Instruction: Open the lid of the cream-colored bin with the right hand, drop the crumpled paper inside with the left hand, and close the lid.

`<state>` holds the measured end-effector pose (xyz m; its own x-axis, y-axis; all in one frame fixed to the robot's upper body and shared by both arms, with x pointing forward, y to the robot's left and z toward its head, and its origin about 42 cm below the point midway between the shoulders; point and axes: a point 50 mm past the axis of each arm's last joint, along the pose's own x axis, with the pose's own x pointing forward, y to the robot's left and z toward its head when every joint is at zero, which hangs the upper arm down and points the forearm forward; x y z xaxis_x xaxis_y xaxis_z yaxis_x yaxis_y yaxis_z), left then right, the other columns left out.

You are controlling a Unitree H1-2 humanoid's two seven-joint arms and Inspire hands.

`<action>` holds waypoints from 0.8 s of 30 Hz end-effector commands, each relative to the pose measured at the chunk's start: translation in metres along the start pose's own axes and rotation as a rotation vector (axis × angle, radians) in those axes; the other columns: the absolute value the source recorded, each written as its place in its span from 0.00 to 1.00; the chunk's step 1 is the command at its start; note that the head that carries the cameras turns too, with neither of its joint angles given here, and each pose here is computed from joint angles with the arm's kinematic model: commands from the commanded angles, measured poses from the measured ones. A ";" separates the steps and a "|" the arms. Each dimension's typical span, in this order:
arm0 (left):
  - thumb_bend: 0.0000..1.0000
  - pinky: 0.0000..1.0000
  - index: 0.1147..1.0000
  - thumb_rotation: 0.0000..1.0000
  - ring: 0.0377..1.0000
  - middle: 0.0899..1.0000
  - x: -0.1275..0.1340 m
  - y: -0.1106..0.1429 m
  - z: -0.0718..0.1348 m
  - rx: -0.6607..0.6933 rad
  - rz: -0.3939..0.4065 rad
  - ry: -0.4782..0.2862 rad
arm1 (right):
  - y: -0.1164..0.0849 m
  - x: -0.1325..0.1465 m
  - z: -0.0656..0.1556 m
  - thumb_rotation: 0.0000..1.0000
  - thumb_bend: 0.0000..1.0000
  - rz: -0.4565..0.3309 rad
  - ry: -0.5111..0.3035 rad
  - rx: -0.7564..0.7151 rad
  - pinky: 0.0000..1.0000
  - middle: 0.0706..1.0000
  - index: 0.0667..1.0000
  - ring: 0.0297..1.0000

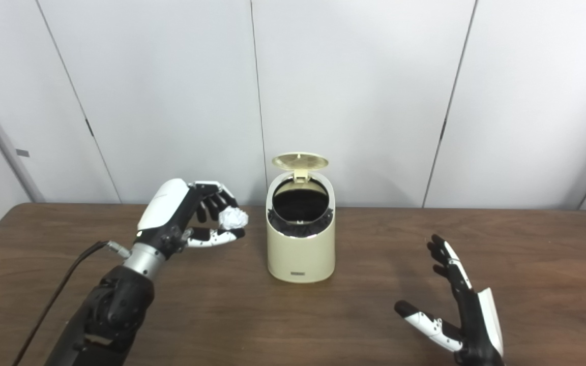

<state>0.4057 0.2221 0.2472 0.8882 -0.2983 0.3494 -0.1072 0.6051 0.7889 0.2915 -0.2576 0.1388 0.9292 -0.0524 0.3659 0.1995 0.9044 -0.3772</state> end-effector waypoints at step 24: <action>0.50 0.32 0.43 0.00 0.40 0.43 0.046 0.009 0.020 -0.061 0.064 -0.054 | 0.028 -0.007 -0.004 0.69 0.92 0.004 0.008 0.050 0.86 0.89 0.91 0.90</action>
<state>0.4283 0.2022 0.2503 0.8873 -0.3033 0.3475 -0.0744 0.6494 0.7568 0.2937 -0.2528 0.1379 0.9230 -0.0546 0.3809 0.2078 0.9039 -0.3738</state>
